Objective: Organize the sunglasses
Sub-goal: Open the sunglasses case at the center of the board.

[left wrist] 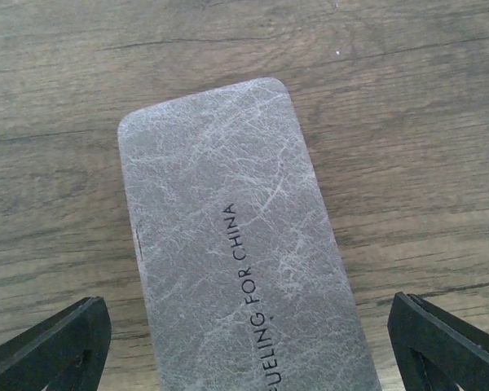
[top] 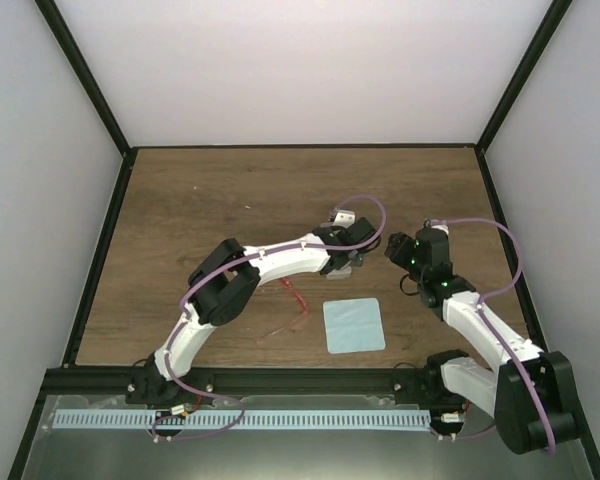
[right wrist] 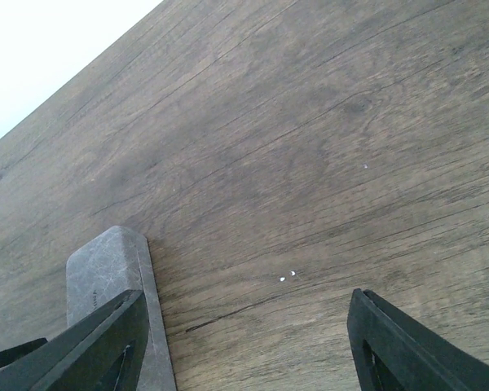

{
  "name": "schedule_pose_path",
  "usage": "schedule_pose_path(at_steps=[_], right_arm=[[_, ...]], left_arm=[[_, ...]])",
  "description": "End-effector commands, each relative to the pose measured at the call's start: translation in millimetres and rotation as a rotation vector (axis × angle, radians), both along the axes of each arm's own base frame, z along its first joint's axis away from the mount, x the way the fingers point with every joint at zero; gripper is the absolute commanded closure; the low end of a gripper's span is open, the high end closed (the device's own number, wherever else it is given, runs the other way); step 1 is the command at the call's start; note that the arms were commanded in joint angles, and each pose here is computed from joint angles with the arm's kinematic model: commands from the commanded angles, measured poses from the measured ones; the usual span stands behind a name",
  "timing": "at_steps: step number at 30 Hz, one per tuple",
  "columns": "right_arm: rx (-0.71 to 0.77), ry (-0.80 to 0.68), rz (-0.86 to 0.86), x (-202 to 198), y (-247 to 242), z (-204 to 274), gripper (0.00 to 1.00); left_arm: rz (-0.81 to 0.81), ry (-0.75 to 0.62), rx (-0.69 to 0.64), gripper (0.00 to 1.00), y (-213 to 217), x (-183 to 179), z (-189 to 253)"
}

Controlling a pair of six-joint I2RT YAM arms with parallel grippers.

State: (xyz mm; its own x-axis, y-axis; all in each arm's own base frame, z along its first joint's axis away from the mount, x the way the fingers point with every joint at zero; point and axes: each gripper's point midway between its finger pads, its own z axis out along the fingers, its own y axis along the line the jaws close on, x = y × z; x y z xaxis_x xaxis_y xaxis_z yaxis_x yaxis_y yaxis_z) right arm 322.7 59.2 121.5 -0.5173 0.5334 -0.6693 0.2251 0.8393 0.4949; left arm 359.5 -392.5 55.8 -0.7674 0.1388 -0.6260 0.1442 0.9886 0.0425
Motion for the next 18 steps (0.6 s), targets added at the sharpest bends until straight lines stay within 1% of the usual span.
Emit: schedule_pose_path(at_steps=[1, 9, 14, 18], right_arm=[[-0.003, -0.025, -0.036, 0.4, -7.0, 8.4, 0.31], [0.006, -0.079, -0.068, -5.4, -13.5, 19.8, 0.33], [0.008, -0.068, -0.072, -5.6, -13.7, 17.5, 0.33], [0.005, -0.059, -0.077, -4.7, -14.5, 15.5, 0.33]], left_arm=[[-0.011, -0.003, -0.056, 0.05, -9.8, 3.0, 17.4], [0.013, 0.037, -0.039, 0.05, -6.1, 8.5, -9.6], [0.02, 0.045, -0.017, 0.06, -2.2, 9.2, -21.0], [0.026, 0.048, -0.018, 0.1, 2.0, 10.5, -24.8]])
